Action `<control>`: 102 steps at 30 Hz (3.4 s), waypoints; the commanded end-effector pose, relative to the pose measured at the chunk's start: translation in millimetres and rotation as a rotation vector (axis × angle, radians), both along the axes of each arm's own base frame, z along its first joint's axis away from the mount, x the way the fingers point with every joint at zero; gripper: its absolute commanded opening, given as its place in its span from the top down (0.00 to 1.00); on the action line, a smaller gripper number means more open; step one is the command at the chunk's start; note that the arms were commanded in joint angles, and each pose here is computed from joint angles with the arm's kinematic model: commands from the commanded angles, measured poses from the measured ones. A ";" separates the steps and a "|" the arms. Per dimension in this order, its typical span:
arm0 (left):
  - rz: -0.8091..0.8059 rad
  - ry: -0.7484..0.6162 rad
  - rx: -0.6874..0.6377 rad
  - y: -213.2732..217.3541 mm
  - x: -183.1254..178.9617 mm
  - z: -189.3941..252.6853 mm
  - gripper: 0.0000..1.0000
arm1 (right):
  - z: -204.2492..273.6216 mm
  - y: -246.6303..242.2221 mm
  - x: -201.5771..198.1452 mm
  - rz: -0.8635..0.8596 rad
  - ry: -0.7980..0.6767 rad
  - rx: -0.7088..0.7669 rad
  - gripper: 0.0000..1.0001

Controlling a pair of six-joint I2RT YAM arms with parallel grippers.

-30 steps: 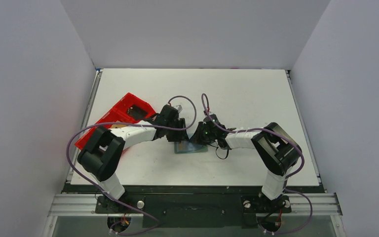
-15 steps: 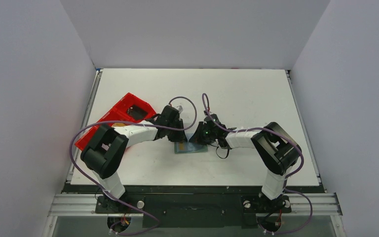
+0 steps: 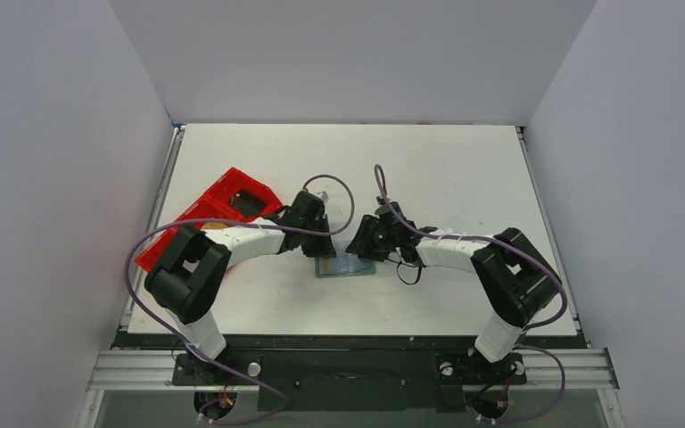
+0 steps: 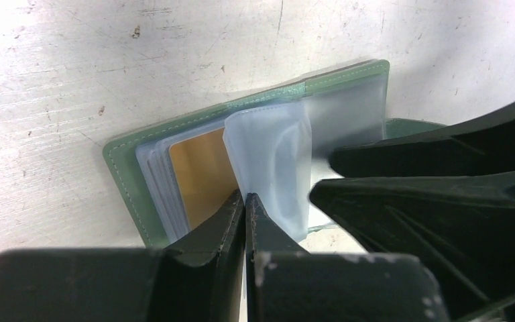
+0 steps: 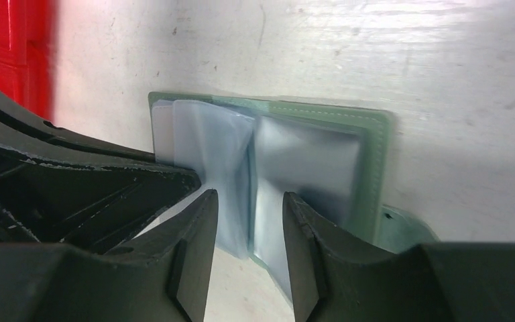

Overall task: Take the credit cards out of the card holder
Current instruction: Remove the credit card from the card holder.

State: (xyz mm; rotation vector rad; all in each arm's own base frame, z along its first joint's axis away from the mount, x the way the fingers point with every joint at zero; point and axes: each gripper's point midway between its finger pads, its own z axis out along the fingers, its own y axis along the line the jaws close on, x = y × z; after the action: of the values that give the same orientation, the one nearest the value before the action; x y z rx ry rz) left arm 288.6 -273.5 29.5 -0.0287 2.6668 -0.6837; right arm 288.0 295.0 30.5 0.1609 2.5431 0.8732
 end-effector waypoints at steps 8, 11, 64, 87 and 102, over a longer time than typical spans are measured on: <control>-0.030 -0.060 -0.069 -16.3 4.1 35.6 0.90 | 31.0 -31.6 6.9 -0.060 -0.072 -0.086 0.62; -0.051 -0.072 -0.095 -25.5 5.6 42.2 0.79 | 35.2 -35.5 5.3 -0.070 -0.080 -0.092 0.62; 0.047 -0.095 -0.050 17.8 7.1 61.5 0.48 | 73.3 -12.2 -6.9 -0.043 -0.141 -0.150 0.65; 0.058 -0.019 -0.002 28.1 14.7 13.3 0.92 | 18.1 29.8 5.9 -0.010 0.008 -0.018 0.68; 0.037 0.032 0.090 23.9 8.6 -12.6 0.95 | 1.6 22.1 7.5 -0.023 0.036 0.030 0.68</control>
State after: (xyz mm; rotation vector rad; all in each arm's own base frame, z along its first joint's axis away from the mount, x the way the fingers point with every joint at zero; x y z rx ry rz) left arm 294.9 -247.3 25.9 -0.1117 2.7034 -0.6276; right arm 289.9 313.4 32.2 0.2077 2.5919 0.8533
